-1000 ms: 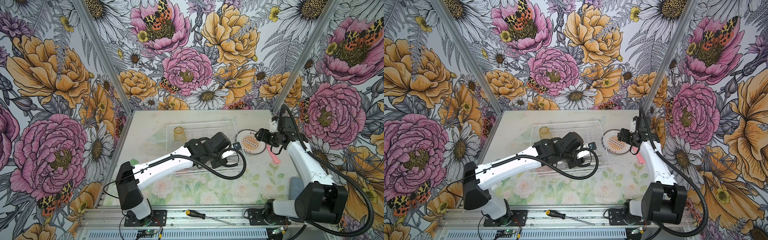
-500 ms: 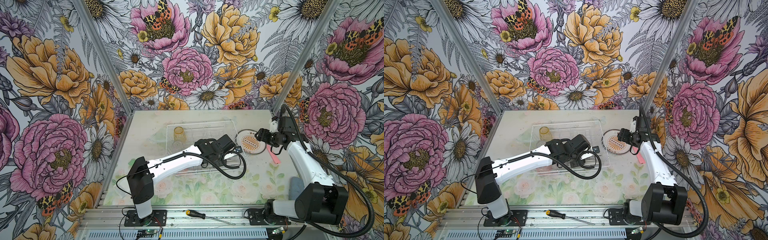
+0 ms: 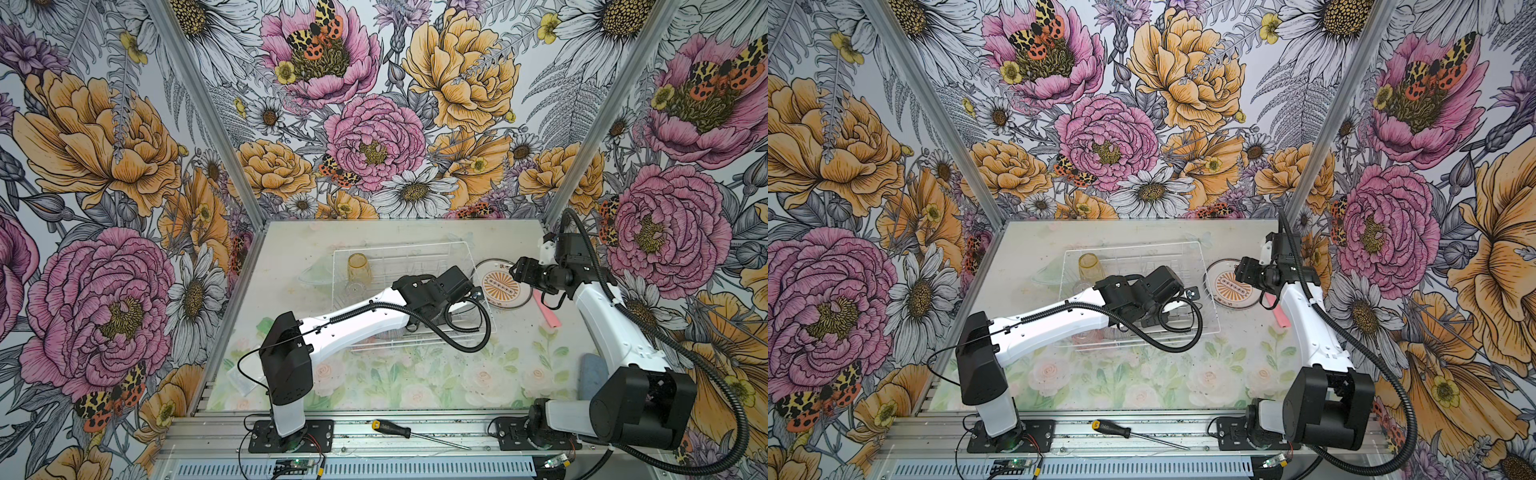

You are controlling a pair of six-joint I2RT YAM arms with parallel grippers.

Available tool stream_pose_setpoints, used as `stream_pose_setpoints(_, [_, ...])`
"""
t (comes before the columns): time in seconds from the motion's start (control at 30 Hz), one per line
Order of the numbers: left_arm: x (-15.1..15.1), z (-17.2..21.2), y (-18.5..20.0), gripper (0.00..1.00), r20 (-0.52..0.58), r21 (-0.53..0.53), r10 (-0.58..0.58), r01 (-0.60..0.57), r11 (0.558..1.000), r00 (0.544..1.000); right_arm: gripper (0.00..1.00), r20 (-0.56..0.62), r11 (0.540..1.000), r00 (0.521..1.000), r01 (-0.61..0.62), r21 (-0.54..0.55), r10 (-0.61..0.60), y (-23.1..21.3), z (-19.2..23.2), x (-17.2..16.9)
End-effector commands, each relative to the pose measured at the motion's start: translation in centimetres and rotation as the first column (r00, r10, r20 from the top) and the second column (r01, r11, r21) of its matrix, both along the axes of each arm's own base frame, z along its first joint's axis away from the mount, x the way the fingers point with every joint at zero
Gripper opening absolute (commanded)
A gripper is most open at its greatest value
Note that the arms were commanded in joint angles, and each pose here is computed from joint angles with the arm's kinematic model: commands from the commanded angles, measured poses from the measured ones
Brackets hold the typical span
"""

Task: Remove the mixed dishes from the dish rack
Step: 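Lower the left gripper onto the white plates in the rack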

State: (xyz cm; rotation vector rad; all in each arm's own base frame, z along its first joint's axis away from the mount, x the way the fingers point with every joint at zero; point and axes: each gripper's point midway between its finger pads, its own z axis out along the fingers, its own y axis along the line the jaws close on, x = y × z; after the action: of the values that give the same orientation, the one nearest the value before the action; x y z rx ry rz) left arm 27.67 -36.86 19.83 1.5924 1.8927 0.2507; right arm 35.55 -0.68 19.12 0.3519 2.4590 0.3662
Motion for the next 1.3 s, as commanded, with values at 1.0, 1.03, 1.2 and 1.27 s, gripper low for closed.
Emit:
stream_pose_setpoints(1.0, [3.1,-1.2,-0.6,0.05,0.128,0.044,0.050,-0.056,0.997,0.991,0.74,-0.010,0.999,0.999,-0.037,-0.005,0.037,0.4,-0.7,-0.4])
stream_pose_setpoints(1.03, [3.2,-1.1,-0.6,0.04,0.132,0.042,0.051,-0.057,0.998,0.990,0.74,-0.010,0.999,0.999,-0.036,-0.005,0.036,0.4,-0.7,-0.4])
stream_pose_setpoints(1.2, [3.2,-0.8,-0.6,0.03,0.139,0.027,0.049,-0.053,0.998,0.989,0.74,-0.011,0.999,0.999,-0.037,-0.006,0.037,0.4,-0.8,-0.4])
stream_pose_setpoints(1.27, [3.1,-0.4,-0.6,0.02,0.144,0.019,0.049,-0.052,0.998,0.988,0.74,-0.011,0.999,0.999,-0.036,-0.008,0.036,0.4,-0.7,-0.4])
